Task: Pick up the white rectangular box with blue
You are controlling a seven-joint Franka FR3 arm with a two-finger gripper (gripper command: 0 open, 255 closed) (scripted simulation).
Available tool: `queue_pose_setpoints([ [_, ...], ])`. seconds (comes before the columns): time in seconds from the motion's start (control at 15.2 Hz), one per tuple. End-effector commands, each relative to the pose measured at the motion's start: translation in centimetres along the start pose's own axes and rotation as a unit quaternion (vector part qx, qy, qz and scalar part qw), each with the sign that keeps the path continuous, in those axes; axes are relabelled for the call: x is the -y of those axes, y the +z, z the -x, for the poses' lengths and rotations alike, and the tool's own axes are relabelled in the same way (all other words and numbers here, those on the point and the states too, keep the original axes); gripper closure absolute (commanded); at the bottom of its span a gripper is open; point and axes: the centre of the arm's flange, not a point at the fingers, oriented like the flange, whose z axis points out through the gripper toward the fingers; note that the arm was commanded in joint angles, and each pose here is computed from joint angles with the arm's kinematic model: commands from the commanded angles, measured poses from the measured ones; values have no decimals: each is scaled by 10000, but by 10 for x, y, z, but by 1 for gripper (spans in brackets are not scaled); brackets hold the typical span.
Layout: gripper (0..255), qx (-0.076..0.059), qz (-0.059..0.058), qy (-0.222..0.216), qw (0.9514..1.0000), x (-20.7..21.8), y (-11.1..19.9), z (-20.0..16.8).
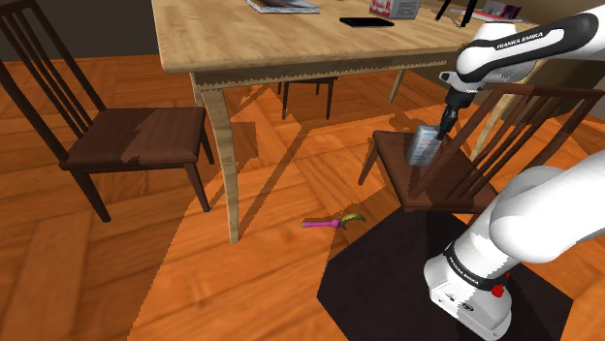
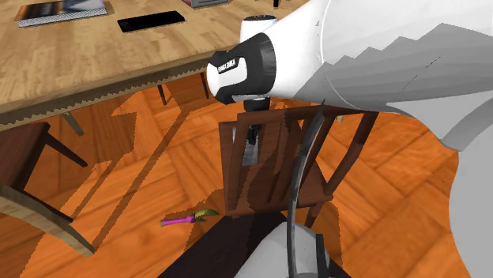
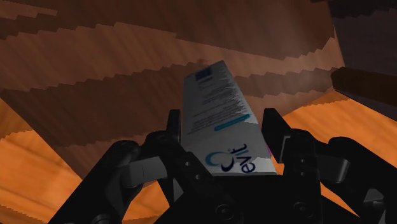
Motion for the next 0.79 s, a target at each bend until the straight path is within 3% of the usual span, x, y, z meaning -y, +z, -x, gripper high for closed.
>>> queue_pose_setpoints([
  [0.0, 255, 12, -4, -12, 10000, 0, -10, 1],
  [0.73, 255, 12, -4, -12, 10000, 2, -58, 2],
])
